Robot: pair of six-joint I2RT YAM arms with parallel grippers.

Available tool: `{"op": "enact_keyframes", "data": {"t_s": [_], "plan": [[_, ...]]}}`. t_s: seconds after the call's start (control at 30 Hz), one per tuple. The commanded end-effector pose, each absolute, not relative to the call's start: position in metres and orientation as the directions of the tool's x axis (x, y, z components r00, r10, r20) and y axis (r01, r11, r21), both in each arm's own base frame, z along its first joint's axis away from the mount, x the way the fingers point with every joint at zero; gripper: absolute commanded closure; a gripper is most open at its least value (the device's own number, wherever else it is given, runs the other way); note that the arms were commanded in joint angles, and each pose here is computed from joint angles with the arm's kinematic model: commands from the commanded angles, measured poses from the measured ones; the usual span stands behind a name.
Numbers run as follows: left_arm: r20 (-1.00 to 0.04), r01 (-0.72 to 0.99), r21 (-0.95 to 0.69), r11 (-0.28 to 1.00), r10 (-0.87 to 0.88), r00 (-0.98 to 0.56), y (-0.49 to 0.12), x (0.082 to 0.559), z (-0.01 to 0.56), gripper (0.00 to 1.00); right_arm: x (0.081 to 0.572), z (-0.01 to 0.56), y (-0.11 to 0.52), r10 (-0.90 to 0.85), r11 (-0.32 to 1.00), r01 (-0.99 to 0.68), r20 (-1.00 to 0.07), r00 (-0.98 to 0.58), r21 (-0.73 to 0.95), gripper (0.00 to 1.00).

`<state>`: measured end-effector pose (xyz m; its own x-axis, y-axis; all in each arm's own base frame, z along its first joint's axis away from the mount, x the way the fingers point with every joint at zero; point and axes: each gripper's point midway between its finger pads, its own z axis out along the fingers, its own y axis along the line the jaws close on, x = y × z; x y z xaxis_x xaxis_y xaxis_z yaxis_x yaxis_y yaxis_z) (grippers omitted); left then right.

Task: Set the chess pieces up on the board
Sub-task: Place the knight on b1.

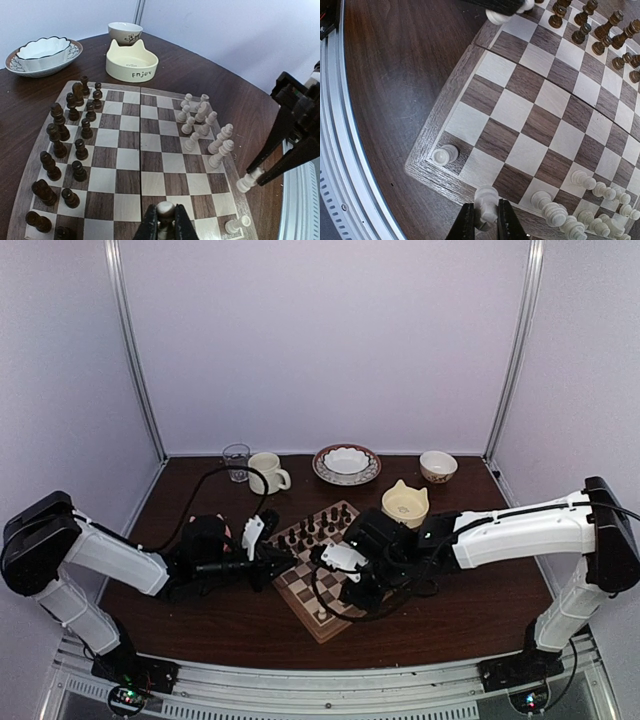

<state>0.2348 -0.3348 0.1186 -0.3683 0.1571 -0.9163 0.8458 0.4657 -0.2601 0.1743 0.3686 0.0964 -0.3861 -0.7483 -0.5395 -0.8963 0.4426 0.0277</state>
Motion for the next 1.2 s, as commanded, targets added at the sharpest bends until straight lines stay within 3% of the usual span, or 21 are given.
{"op": "enact_keyframes", "data": {"t_s": [0.0, 1.0, 1.07, 1.13, 1.17], "plan": [[-0.961, 0.875, -0.189, 0.445, 0.1, -0.258, -0.344, 0.237, 0.132, 1.0, 0.169, 0.091, 0.379, -0.748, 0.41, -0.91, -0.552, -0.37, 0.055, 0.96], [-0.965, 0.897, -0.157, 0.413, 0.128, -0.228, -0.362, 0.227, 0.118, 1.0, 0.178, 0.07, 0.395, -0.768, 0.414, -0.908, -0.515, -0.381, 0.054, 0.94], [-0.965, 0.897, -0.156, 0.414, 0.129, -0.228, -0.362, 0.227, 0.118, 1.0, 0.178, 0.07, 0.394, -0.773, 0.405, -0.913, -0.517, -0.368, 0.044, 0.87], [-0.965, 0.896, -0.157, 0.415, 0.13, -0.229, -0.362, 0.227, 0.117, 1.0, 0.177, 0.072, 0.394, -0.778, 0.392, -0.919, -0.521, -0.352, 0.036, 0.7], [-0.965, 0.897, -0.156, 0.413, 0.13, -0.228, -0.362, 0.227, 0.118, 1.0, 0.177, 0.074, 0.393, -0.774, 0.393, -0.919, -0.526, -0.352, 0.035, 0.67]]}}
